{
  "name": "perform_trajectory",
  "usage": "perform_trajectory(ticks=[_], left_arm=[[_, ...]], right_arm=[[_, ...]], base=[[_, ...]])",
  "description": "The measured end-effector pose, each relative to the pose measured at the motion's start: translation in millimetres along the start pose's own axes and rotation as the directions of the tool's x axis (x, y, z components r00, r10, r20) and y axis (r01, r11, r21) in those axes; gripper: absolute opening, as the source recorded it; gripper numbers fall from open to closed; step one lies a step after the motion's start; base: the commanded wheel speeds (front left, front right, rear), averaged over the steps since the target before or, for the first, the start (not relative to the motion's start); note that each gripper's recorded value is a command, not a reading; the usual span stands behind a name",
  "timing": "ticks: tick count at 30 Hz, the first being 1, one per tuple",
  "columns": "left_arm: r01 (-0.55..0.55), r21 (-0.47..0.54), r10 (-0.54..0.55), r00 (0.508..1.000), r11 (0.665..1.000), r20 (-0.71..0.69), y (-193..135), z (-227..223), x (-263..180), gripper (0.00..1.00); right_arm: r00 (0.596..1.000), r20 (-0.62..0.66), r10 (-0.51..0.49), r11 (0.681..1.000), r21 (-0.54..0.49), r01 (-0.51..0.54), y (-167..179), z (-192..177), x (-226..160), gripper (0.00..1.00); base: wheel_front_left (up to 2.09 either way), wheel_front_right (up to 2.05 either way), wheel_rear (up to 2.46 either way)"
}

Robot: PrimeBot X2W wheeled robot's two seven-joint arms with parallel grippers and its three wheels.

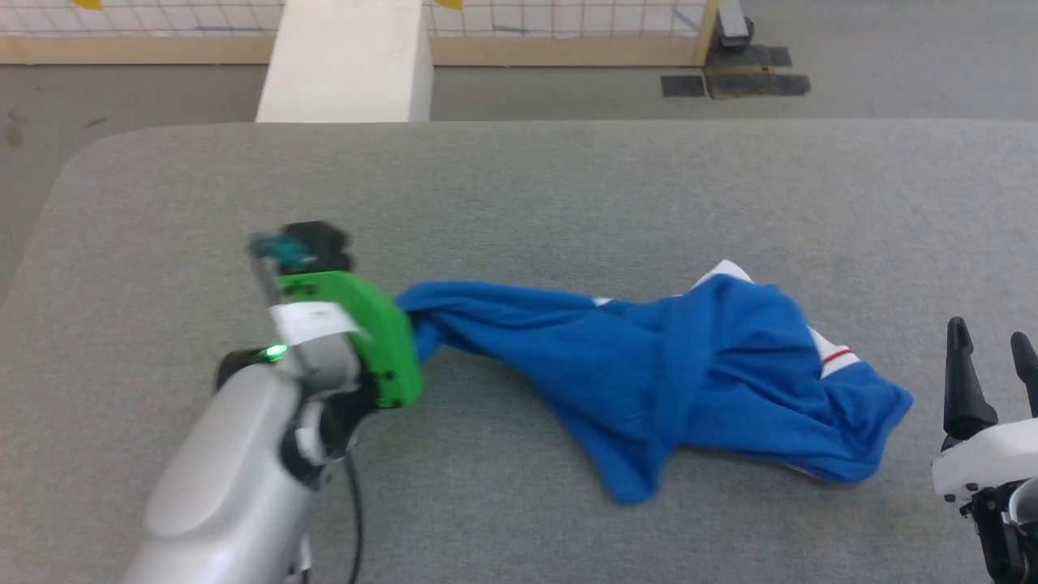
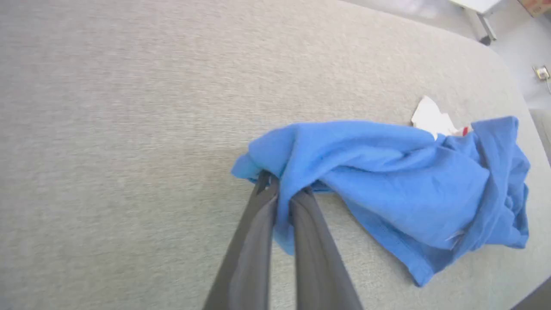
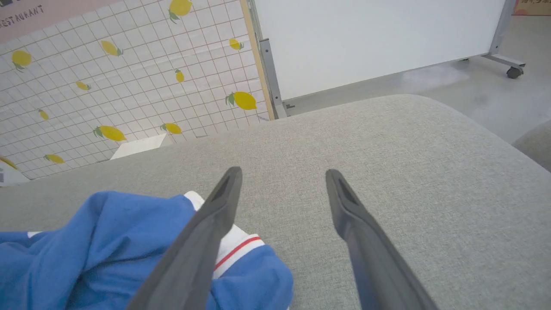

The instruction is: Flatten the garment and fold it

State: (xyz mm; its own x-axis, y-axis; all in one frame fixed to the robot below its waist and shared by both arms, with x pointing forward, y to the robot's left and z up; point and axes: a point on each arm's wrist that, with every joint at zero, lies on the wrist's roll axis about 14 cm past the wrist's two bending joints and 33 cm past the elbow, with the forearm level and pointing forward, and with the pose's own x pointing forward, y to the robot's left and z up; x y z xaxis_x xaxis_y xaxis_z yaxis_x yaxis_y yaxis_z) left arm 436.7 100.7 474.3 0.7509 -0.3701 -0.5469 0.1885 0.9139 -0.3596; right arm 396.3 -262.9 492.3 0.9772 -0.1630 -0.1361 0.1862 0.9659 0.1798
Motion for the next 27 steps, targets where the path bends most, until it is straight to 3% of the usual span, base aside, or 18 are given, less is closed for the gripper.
perform_trajectory(ticks=[5,10,13,17,18,19,20,23,27], left_arm=[[-0.167,-0.174,0.181,0.981,0.971,0.067,62.6,-6.9,-39.0,0.00],[-0.316,-0.367,0.340,0.940,0.875,0.002,113.6,-58.8,-75.1,0.00],[-0.375,-0.434,0.374,0.923,0.819,-0.091,124.9,-99.5,-86.6,0.00],[-0.385,-0.489,0.346,0.922,0.782,-0.173,115.9,-136.0,-89.2,0.00],[-0.379,-0.500,0.339,0.925,0.779,-0.174,113.7,-137.9,-88.7,0.09],[-0.372,-0.507,0.332,0.928,0.778,-0.171,112.2,-137.9,-88.0,0.63],[-0.359,-0.518,0.332,0.932,0.777,-0.149,112.1,-134.1,-87.5,1.00],[-0.318,-0.537,0.330,0.941,0.782,-0.076,109.2,-121.1,-86.7,1.00],[-0.234,-0.522,0.344,0.931,0.820,0.122,111.4,-75.0,-94.5,1.00]], right_arm=[[0.999,0.005,0.053,0.999,0.001,-0.053,19.5,2.7,4.5,1.00],[0.996,-0.001,0.092,0.996,0.000,-0.092,33.7,1.5,8.1,1.00],[0.995,-0.012,0.098,0.995,-0.001,-0.098,36.2,-1.8,9.6,1.00],[0.994,-0.022,0.103,0.995,-0.002,-0.103,37.9,-5.2,10.6,1.00],[0.994,-0.023,0.104,0.995,-0.001,-0.104,38.3,-5.5,10.6,1.00],[0.994,-0.024,0.104,0.995,-0.001,-0.104,38.6,-5.9,10.7,1.00],[0.994,-0.025,0.105,0.995,-0.001,-0.105,38.7,-6.2,10.8,1.00],[0.994,-0.026,0.108,0.994,0.000,-0.108,39.9,-6.5,10.8,1.00],[0.994,-0.021,0.111,0.994,0.001,-0.111,41.1,-4.6,9.7,1.00]], base=[[0.00,0.00,0.00],[0.00,0.00,0.00],[0.00,0.00,0.00],[0.00,0.00,0.00],[0.00,0.00,0.00],[0.00,0.00,0.00],[0.00,0.00,0.00],[0.00,0.00,0.00],[0.00,0.00,0.00]])
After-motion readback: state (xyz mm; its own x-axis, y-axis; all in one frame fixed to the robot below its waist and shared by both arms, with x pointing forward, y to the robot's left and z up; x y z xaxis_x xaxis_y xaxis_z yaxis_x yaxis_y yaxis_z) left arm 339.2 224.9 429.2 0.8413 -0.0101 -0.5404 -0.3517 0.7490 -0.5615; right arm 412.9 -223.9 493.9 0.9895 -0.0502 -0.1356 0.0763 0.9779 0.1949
